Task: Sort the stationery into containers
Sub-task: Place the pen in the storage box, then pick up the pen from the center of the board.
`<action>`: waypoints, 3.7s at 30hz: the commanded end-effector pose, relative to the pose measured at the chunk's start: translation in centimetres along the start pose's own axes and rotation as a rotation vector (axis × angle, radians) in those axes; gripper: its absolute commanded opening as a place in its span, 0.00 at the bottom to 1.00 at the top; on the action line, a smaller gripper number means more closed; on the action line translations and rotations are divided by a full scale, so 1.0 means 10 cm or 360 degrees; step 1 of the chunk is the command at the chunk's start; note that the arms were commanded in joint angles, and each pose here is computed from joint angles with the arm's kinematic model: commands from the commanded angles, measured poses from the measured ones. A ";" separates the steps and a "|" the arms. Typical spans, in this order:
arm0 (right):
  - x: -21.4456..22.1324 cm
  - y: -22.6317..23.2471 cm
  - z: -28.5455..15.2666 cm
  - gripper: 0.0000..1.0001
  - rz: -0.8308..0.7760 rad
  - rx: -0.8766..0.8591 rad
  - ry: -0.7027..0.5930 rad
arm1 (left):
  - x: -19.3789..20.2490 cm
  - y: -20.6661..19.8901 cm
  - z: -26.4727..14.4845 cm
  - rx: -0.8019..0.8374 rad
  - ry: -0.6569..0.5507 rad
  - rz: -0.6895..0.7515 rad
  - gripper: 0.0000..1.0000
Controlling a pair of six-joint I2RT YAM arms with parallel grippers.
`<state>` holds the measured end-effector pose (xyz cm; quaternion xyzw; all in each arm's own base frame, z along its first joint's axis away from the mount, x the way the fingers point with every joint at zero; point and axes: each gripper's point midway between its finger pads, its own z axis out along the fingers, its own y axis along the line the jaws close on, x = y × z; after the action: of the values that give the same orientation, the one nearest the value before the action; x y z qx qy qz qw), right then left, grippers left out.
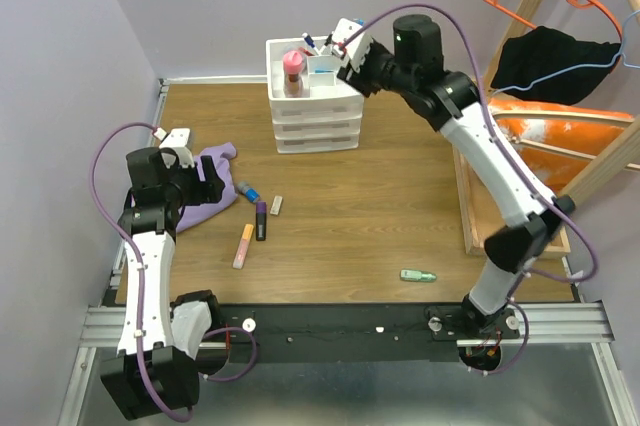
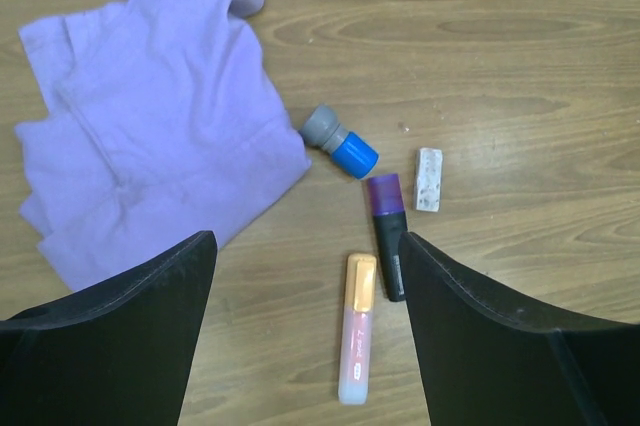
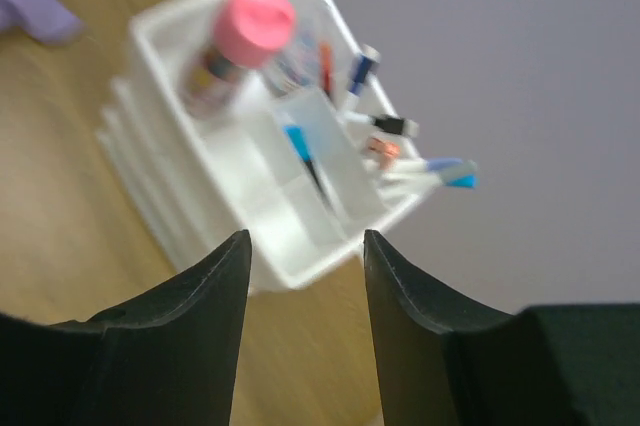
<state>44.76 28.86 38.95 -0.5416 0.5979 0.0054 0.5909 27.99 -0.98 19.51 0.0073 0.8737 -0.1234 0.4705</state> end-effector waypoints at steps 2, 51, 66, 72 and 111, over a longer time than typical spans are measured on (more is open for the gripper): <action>-0.35 1.54 -0.22 0.59 0.0663 -0.0710 -0.0102 | 0.00 0.17 -0.10 -0.0209 -0.0015 -0.0118 0.84; 0.93 4.37 1.26 0.52 0.1871 -0.0373 0.1329 | -0.27 0.78 -0.63 -0.0696 -0.0257 -0.0478 0.90; 1.51 4.69 1.18 0.40 0.1498 -0.0324 0.1479 | -0.23 0.80 -0.50 -0.0662 -0.0230 -0.0534 0.90; 2.10 4.75 0.88 0.41 0.1025 -0.0273 0.1622 | -0.26 0.78 -0.44 -0.0617 -0.0242 -0.0574 0.90; -0.89 1.81 -0.42 0.01 -0.0537 -0.0572 -0.0108 | -0.43 0.48 -0.22 -0.0195 -0.0173 -0.0438 0.88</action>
<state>24.59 41.68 37.26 -0.6134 0.5566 0.1706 0.5337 28.89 5.24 21.83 -0.1814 0.8508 -0.1200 0.4783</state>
